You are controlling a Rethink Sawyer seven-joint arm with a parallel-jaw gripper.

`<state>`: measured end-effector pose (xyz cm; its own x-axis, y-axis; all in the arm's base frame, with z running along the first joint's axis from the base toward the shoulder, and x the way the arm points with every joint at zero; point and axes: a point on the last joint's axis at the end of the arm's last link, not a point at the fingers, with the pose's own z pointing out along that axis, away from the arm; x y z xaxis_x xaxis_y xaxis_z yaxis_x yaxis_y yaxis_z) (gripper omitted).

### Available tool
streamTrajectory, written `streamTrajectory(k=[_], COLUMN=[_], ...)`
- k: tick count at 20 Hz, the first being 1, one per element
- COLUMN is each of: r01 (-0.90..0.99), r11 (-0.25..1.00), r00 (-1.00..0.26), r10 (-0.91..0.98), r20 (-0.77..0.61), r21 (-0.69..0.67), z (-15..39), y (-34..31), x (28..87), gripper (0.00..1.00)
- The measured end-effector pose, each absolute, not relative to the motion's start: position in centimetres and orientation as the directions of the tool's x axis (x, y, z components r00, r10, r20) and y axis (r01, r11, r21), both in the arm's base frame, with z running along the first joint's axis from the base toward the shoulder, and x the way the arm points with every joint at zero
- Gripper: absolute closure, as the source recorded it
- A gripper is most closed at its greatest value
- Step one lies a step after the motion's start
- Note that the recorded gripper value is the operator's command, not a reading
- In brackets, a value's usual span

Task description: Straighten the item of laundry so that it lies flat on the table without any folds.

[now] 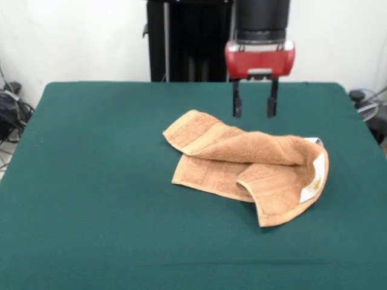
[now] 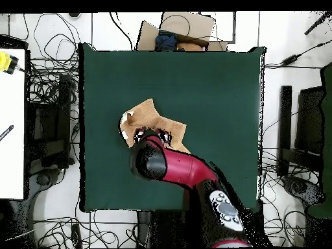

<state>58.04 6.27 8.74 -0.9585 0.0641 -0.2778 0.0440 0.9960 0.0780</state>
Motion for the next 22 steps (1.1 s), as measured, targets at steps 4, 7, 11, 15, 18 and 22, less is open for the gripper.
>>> streamTrajectory(k=[4,7,11,15,18,22], r01=[0.078,0.094,0.109,0.101,0.093,0.092], r11=[0.989,0.985,0.981,0.98,0.979,0.977], r00=[-0.956,-0.955,-0.956,-0.961,-0.963,-0.962], r10=[0.109,0.13,0.148,0.141,0.135,0.137], r20=[-0.272,-0.268,-0.255,-0.239,-0.234,-0.234], r21=[0.122,0.145,0.161,0.171,0.184,0.193], z=[4.9,2.3,-0.6,-2.8,-4.0,-5.0], y=[4.0,3.1,2.6,3.2,3.8,4.1], x=[59.6,60.0,59.5,58.9,59.1,59.5], gripper=[0.0,0.0,0.0,0.0,0.0,0.0])
